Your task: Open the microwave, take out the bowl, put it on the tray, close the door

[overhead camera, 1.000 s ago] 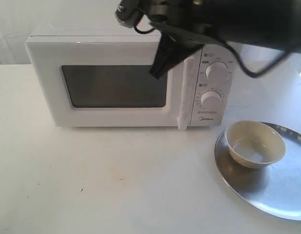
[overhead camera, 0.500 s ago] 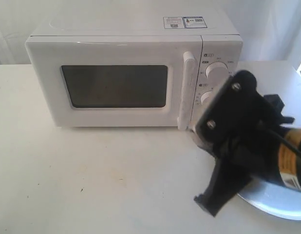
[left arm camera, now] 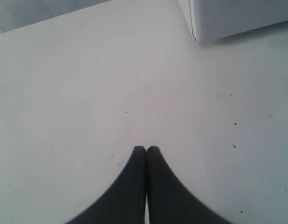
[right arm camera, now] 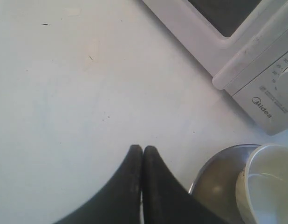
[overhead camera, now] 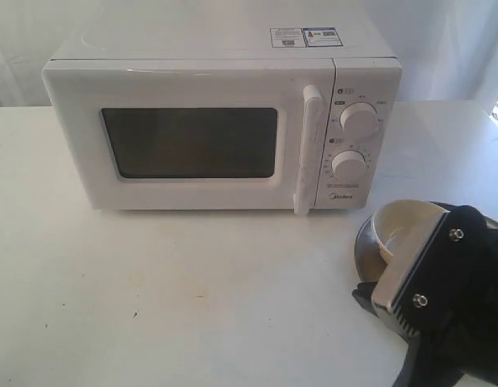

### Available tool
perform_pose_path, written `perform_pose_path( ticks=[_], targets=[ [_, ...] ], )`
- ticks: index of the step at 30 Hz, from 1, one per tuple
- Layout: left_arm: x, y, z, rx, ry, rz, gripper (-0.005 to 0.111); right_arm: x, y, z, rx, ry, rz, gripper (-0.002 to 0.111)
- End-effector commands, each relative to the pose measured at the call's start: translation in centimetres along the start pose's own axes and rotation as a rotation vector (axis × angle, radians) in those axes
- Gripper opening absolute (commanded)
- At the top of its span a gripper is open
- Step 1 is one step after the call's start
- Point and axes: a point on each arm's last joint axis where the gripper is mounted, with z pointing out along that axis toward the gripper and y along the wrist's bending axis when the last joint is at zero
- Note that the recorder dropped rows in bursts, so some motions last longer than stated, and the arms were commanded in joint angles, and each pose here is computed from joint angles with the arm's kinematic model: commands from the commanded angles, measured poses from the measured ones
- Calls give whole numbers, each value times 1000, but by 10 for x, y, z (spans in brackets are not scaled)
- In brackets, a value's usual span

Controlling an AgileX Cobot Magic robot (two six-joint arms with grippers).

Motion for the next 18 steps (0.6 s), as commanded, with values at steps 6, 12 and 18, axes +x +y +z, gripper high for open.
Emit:
perform_pose_path(
  ticks=[6,12,18],
  targets=[
    [-1,0,0,7,-5,-9,0,8,0,-3,21,75,-4,0],
    [-1,0,0,7,-5,-9,0,19,-7,-26,64,114,141,0],
    [-1,0,0,7,-5,-9,0,36,-16,-61,154,-259,455,0]
  ],
)
